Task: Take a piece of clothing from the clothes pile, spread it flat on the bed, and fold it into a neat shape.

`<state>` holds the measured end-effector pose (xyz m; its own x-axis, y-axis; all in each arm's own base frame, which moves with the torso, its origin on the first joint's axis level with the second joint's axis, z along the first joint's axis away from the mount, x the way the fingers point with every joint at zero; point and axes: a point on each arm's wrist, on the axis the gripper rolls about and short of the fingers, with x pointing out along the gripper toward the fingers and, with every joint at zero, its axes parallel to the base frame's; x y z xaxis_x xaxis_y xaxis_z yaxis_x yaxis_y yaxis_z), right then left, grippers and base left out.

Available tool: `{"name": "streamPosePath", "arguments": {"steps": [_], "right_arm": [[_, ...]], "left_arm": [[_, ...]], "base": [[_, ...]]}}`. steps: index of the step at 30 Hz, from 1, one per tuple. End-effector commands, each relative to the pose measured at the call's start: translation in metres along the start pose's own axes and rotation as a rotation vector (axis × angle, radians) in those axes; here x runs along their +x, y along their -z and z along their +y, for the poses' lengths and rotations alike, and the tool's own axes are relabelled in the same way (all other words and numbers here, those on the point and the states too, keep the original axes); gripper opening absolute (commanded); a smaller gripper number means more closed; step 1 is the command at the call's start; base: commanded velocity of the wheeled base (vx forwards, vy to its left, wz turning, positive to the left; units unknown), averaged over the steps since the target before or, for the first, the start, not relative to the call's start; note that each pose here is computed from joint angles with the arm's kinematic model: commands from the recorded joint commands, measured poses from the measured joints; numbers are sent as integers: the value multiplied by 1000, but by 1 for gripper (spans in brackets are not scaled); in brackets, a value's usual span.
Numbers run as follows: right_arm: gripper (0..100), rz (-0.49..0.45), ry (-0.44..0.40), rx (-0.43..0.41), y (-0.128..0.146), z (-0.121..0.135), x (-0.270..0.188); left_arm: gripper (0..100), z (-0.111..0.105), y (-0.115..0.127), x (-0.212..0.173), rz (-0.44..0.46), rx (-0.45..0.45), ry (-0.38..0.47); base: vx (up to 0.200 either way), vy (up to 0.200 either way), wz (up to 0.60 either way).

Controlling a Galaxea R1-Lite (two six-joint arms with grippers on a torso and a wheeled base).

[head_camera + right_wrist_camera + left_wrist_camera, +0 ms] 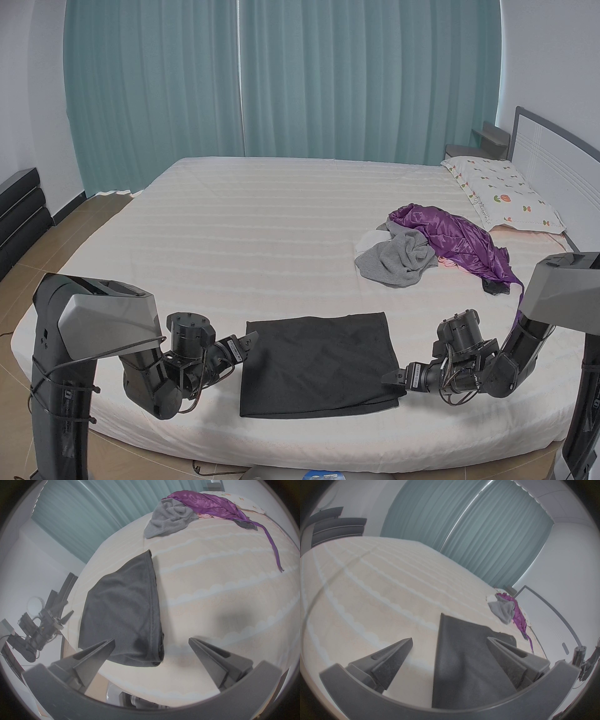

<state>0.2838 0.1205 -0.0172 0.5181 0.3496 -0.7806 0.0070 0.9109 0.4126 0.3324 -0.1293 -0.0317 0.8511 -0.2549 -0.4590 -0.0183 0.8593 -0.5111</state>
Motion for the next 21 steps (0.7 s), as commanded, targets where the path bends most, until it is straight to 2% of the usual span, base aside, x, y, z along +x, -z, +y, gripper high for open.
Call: {"name": "streamPosePath", "arguments": {"steps": [1, 9, 20, 21], "right_arm": [[100, -36, -3, 56, -8, -9, -5], [100, -64, -31, 116, -15, -15, -8], [100, -81, -34, 116, -17, -16, -8], [100, -81, -34, 116, -17, -16, -8]], "left_arm": [[100, 7, 10, 33, 75, 0, -19], [100, 0, 6, 48, 160, 19, -74], [100, -14, 13, 48, 183, 37, -31], [0, -14, 13, 48, 183, 37, -31]], "base": [[0, 0, 0], [0, 0, 0], [0, 0, 0], [0, 0, 0]]}}
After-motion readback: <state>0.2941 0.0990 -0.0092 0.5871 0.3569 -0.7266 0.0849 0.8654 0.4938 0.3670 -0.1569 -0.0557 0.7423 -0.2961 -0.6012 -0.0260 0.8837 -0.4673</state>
